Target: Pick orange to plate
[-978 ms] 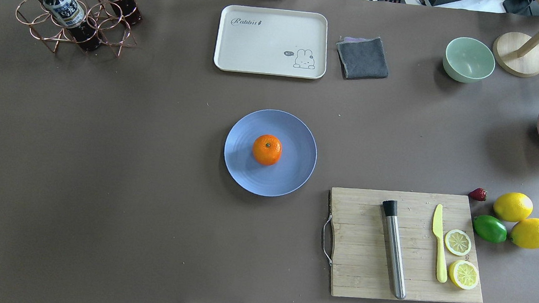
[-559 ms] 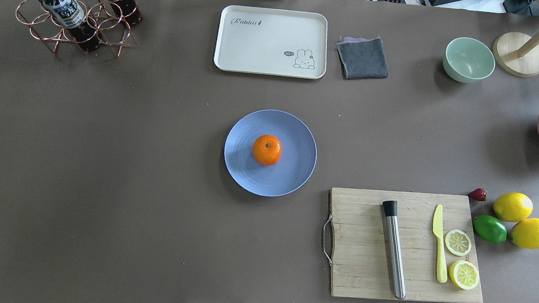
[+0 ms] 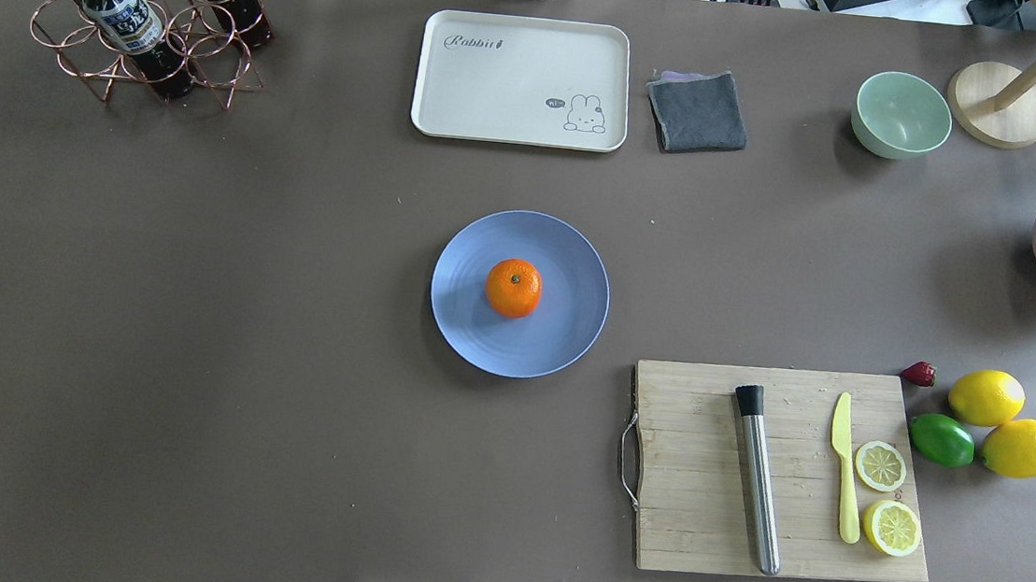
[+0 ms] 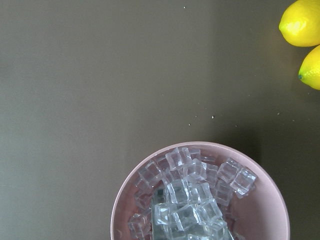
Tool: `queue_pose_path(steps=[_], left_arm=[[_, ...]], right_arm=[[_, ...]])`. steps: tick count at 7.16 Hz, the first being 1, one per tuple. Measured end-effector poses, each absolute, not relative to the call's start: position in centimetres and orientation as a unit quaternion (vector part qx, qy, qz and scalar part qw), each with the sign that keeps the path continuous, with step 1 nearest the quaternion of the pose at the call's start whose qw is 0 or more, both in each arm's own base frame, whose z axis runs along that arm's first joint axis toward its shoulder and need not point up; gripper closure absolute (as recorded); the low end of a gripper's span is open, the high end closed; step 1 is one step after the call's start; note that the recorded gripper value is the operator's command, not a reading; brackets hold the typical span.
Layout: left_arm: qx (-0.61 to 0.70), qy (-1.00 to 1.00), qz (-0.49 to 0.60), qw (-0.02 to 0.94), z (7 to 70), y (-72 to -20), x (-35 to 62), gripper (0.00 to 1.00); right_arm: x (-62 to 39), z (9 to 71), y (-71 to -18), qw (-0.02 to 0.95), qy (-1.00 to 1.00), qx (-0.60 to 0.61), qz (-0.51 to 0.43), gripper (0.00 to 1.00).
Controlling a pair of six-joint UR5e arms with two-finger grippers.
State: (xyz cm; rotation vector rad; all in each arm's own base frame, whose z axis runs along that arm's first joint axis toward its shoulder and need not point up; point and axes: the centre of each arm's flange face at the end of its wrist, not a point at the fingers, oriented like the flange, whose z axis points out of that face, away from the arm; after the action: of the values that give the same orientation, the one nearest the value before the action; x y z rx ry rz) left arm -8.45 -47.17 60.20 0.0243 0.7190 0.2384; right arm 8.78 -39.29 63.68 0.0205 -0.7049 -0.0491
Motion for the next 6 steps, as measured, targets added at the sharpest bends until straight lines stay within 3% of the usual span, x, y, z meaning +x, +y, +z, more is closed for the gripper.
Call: queue_pose_path(steps=[6], left_arm=[[0.005,0.353,0.116,0.928,61.12,-46.35,-8.41,0.02]], right_arm=[[8.52,63.53,-39.24,0.932,-0.362,0.011,-0.025,0.00]])
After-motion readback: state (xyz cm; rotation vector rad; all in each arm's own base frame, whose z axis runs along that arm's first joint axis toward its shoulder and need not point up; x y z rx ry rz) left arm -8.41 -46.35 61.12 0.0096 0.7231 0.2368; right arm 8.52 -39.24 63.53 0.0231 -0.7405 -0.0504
